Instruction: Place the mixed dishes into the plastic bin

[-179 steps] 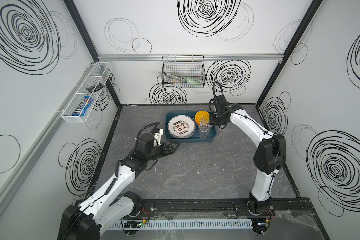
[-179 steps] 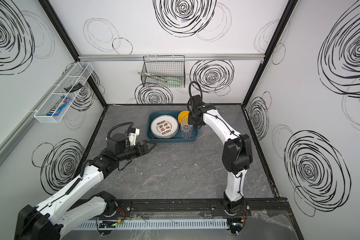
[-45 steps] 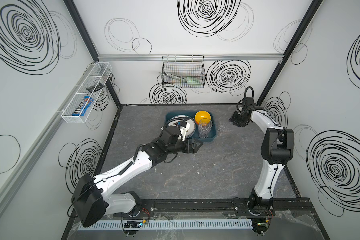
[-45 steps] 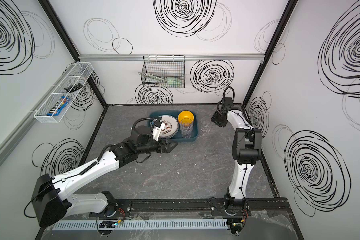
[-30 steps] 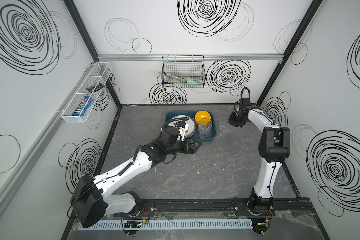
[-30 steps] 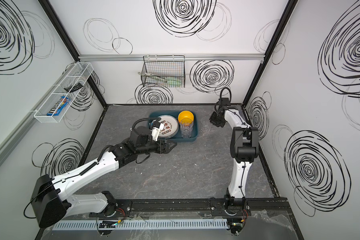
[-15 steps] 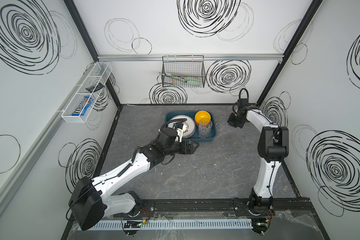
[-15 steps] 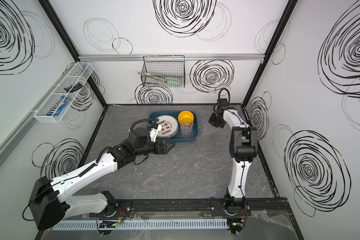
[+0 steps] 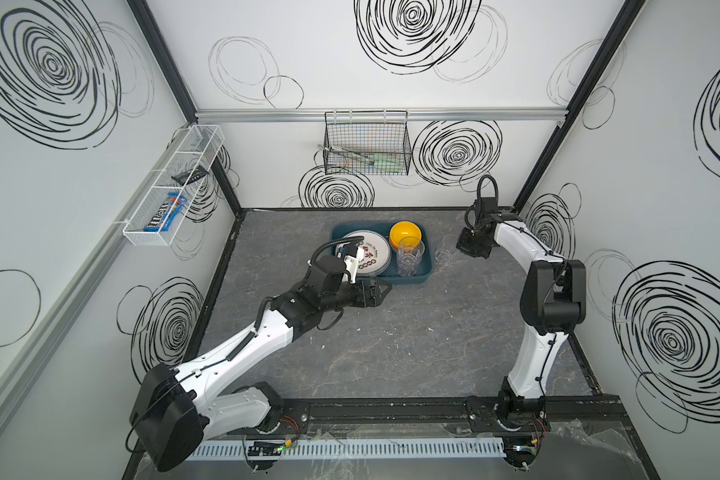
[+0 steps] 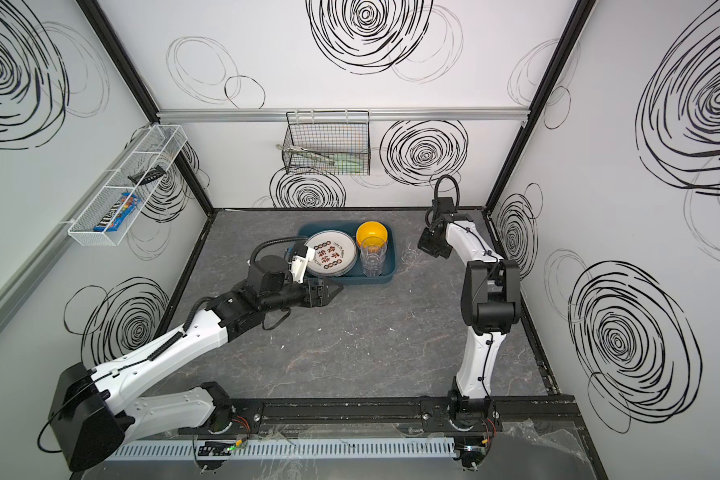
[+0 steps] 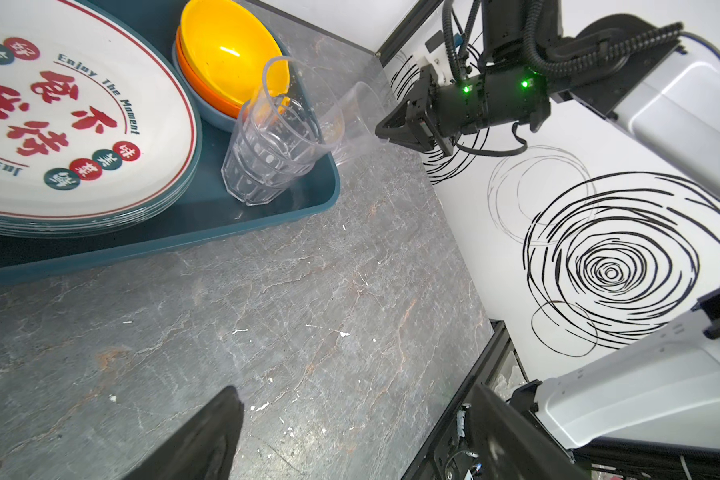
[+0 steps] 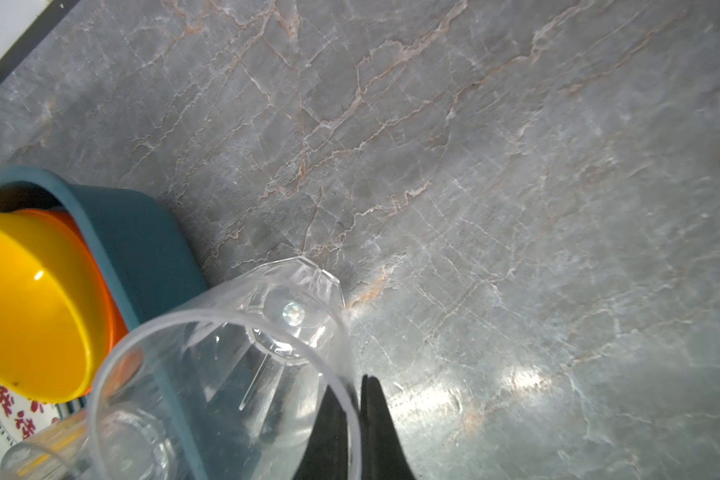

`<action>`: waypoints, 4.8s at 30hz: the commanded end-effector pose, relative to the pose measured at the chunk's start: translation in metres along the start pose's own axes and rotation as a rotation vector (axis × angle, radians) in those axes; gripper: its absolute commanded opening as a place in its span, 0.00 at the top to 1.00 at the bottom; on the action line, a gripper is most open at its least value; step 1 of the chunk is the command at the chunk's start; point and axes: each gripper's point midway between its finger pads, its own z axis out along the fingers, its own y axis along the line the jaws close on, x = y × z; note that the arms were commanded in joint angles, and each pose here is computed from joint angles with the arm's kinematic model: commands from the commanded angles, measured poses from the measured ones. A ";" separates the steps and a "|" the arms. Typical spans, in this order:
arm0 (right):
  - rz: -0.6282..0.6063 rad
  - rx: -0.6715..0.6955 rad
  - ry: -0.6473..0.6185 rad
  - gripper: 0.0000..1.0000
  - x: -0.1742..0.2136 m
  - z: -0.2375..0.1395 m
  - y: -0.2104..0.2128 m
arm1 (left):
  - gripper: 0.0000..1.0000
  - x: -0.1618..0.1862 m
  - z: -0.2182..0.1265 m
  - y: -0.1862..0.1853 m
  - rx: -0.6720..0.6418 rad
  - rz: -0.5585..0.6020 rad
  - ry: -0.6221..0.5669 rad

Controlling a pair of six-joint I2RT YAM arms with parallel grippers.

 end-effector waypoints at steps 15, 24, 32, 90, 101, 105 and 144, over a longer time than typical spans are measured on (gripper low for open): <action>-0.132 -0.037 -0.119 1.00 0.005 -0.096 0.040 | 0.10 -0.020 -0.028 0.009 0.001 -0.017 -0.079; -0.193 -0.079 -0.141 1.00 0.011 -0.119 0.066 | 0.10 -0.024 -0.037 0.023 -0.015 -0.042 -0.097; -0.257 -0.107 -0.180 1.00 0.012 -0.140 0.087 | 0.10 -0.026 -0.045 0.033 -0.028 -0.060 -0.115; -0.440 -0.094 -0.107 1.00 0.043 -0.109 0.152 | 0.09 -0.013 -0.051 0.057 -0.045 -0.118 -0.129; -0.441 -0.050 -0.077 1.00 0.047 -0.095 0.145 | 0.09 -0.013 -0.051 0.059 -0.046 -0.124 -0.130; -0.444 -0.034 -0.062 1.00 0.049 -0.088 0.144 | 0.09 -0.013 -0.050 0.059 -0.047 -0.126 -0.132; -0.086 -0.129 -0.542 0.03 0.014 -0.166 0.013 | 0.04 -0.069 -0.082 0.111 -0.393 -0.060 -0.227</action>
